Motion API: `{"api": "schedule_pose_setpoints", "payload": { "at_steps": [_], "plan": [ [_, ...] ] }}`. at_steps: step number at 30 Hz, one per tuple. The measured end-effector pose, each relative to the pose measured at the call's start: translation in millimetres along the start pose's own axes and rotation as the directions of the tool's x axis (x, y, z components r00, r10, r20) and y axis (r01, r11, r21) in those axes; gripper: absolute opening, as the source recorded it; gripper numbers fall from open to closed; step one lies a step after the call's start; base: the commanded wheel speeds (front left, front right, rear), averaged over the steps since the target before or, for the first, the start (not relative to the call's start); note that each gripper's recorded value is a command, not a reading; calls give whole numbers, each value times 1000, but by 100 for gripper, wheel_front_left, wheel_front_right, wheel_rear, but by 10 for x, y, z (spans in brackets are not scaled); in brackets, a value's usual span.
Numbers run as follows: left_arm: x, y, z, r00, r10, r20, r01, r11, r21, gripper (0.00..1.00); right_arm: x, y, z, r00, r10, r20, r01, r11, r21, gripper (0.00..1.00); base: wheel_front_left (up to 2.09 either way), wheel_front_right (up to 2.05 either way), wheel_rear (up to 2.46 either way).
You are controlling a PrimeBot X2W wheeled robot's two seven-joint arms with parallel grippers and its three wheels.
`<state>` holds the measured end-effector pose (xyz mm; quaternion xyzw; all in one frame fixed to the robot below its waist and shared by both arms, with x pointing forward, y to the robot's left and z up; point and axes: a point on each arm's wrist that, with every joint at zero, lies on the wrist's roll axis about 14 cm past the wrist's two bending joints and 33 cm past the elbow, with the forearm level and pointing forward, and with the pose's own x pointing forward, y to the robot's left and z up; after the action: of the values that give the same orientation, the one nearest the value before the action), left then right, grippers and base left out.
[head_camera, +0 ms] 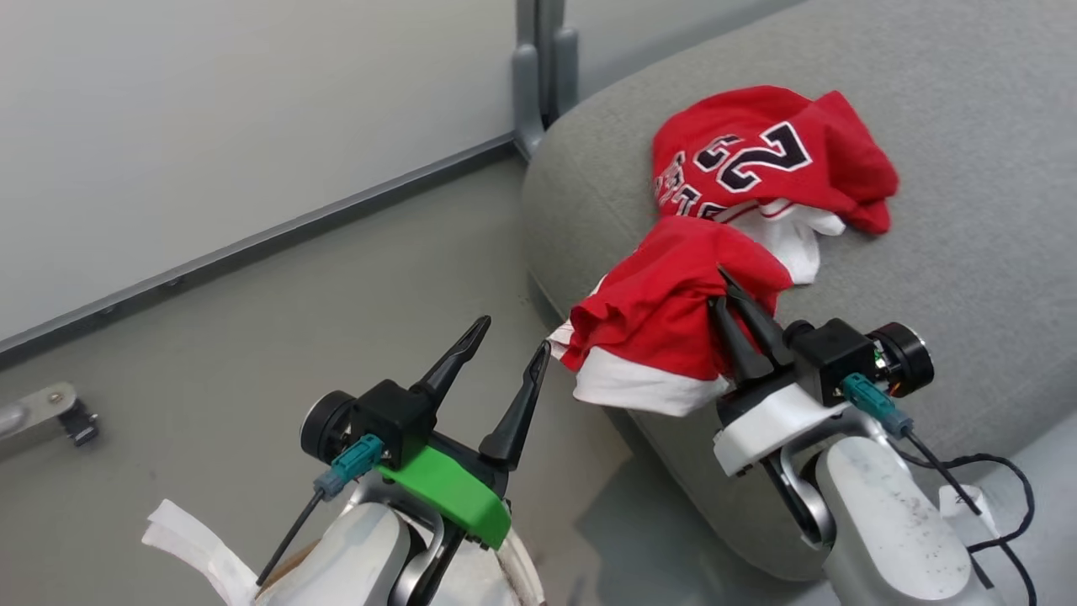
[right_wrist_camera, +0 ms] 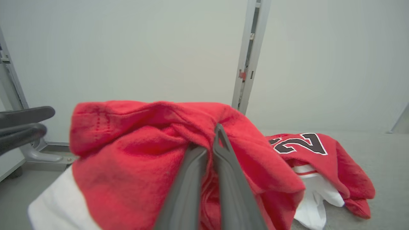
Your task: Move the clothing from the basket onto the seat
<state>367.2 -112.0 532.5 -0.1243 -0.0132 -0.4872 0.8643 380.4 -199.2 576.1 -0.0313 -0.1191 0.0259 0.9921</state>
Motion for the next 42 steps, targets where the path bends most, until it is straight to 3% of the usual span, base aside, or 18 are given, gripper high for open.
{"api": "schedule_pose_setpoints", "payload": {
  "at_steps": [5,8,13,17,22,28,31,34,35,36,37,38,42],
  "plan": [
    [184,-275,-204,992,-117,-45,115,993,-34,100,-187,-678,198,985,-171,37,173,980,-99,0,0,0,0],
    [224,-298,-350,985,-157,-79,153,987,-50,100,-115,-993,460,971,-216,97,232,954,-193,0,0,0,0],
    [225,-157,-585,978,-168,-123,158,984,-84,100,129,-1493,879,950,-257,175,305,882,-359,0,0,0,0],
    [223,-38,-718,972,-183,-145,171,981,-91,100,353,-1823,990,934,-306,185,358,820,-447,0,0,0,0],
    [178,244,-836,975,-152,-160,137,985,-101,100,707,-2099,930,917,-366,160,394,765,-509,0,0,0,0],
    [56,629,-936,982,-82,-170,64,992,-112,100,1069,-2328,540,894,-446,51,388,711,-587,0,0,0,0],
    [-27,818,-997,983,-38,-177,16,992,-123,100,1213,-2337,285,885,-465,10,376,702,-605,0,0,0,0],
    [-135,1006,-1085,981,12,-194,-38,990,-134,100,1257,-2301,-169,865,-496,-77,362,722,-589,0,0,0,0],
    [-174,1058,-1114,979,27,-202,-55,989,-136,100,1246,-2296,-298,855,-508,-102,361,727,-585,7,0,0,0],
    [-221,1122,-1147,977,46,-210,-76,988,-137,100,1207,-2297,-475,841,-523,-139,358,730,-582,35,0,0,0],
    [-263,1177,-1176,974,63,-216,-95,986,-139,100,1160,-2275,-652,828,-533,-173,355,738,-573,78,0,0,0],
    [-302,1226,-1199,972,80,-222,-113,984,-141,100,1108,-2241,-819,820,-536,-200,352,749,-562,100,0,0,0],
    [-431,1398,-1246,961,143,-238,-179,974,-139,100,1042,-2101,-1160,817,-524,-241,344,778,-526,100,0,0,0]
  ]
}}
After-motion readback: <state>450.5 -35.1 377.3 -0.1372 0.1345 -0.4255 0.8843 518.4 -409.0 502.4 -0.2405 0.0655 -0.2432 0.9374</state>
